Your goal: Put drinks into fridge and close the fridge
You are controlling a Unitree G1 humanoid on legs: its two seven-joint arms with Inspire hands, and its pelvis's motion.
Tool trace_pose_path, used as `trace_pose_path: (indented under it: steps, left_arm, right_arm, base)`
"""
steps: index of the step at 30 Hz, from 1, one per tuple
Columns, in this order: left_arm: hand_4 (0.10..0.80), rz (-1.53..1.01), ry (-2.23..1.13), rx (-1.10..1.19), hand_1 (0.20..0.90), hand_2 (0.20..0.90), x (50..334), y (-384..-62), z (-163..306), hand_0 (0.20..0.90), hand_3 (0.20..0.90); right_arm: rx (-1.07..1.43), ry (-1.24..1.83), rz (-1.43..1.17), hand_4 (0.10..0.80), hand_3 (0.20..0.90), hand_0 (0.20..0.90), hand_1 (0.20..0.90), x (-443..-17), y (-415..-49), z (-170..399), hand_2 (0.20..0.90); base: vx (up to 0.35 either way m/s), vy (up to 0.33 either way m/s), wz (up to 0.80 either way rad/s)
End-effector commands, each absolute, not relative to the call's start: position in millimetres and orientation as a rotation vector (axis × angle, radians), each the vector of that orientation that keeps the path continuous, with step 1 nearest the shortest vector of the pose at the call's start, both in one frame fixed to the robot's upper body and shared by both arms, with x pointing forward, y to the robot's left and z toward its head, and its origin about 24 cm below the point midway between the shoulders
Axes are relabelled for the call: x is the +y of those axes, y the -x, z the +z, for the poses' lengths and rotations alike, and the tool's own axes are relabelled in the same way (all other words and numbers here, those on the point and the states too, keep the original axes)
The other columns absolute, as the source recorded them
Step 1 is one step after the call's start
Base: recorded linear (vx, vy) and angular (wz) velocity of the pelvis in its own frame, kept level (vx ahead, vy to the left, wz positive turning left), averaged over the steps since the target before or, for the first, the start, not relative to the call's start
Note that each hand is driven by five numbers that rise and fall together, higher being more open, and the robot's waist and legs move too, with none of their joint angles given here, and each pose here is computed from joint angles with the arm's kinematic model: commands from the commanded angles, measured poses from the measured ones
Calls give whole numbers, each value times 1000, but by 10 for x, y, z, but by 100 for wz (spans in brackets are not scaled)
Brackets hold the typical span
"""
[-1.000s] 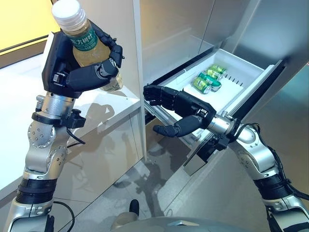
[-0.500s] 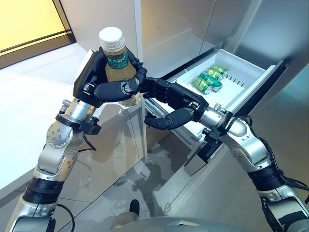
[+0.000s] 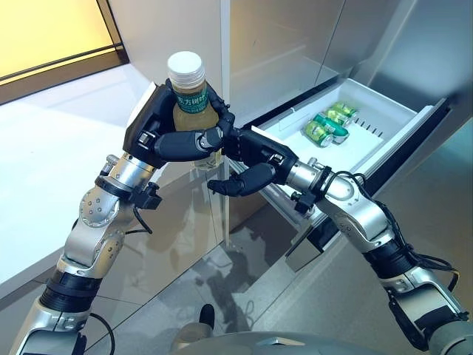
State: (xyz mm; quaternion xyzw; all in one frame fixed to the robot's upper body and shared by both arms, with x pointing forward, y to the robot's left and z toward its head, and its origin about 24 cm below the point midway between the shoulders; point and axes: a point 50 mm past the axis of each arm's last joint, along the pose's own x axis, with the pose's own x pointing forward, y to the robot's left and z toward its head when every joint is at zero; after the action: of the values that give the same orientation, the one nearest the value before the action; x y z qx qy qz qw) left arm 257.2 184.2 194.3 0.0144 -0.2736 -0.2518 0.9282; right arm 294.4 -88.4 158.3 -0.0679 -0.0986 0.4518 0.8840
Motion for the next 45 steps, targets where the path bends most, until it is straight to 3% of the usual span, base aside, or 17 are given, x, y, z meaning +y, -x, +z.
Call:
trace_pose_path:
  steps: [1,13,14,16,18,36,37,38,45]
  left_arm:
    - [100,-591,57,-897,300,300,1687,-2551,2570,300,200]
    - [100,-610,76,-888,300,300,1691,-2566,2546,300,200]
    - [100,-614,79,-888,300,300,1687,-2566,2551,300,200]
    - [100,-622,85,-885,300,300,1672,-2563,2550,300,200]
    - [100,-632,94,-881,300,300,1660,-2565,2541,300,200]
    - [100,-680,103,-829,300,300,1623,-2600,2478,300,200]
    - [649,-681,95,-830,771,771,1622,-2599,2476,771,749]
    - [800,-677,77,-844,900,900,1621,-2588,2483,900,900]
    - [800,-605,35,-859,900,900,1731,-2586,2505,900,900]
  right_arm:
    - [-437,68,982,800,900,900,900,-664,-2979,2108,900]
    - [-433,51,1008,800,900,900,900,-556,-2984,2158,900]
    - [-430,49,1010,734,834,844,844,-542,-2988,2159,844]
    - [-422,41,1021,262,362,439,439,-503,-2981,2155,439]
    - [-419,36,1028,100,200,300,300,-484,-2976,2148,300]
    - [-462,19,1015,100,200,300,300,-432,-2978,2224,300]
    - [-464,18,1014,100,200,300,300,-433,-2978,2224,300]
    - [-470,21,1009,100,200,300,300,-438,-2975,2230,300]
    - [-544,35,980,100,200,300,300,-550,-2931,2331,300]
  base:
    - [0,0,0]
    - [1,0,0]
    - [0,0,0]
    - [0,0,0]
    - [0,0,0]
    - [0,0,0]
    - [0,0,0]
    - [0,0,0]
    - [0,0,0]
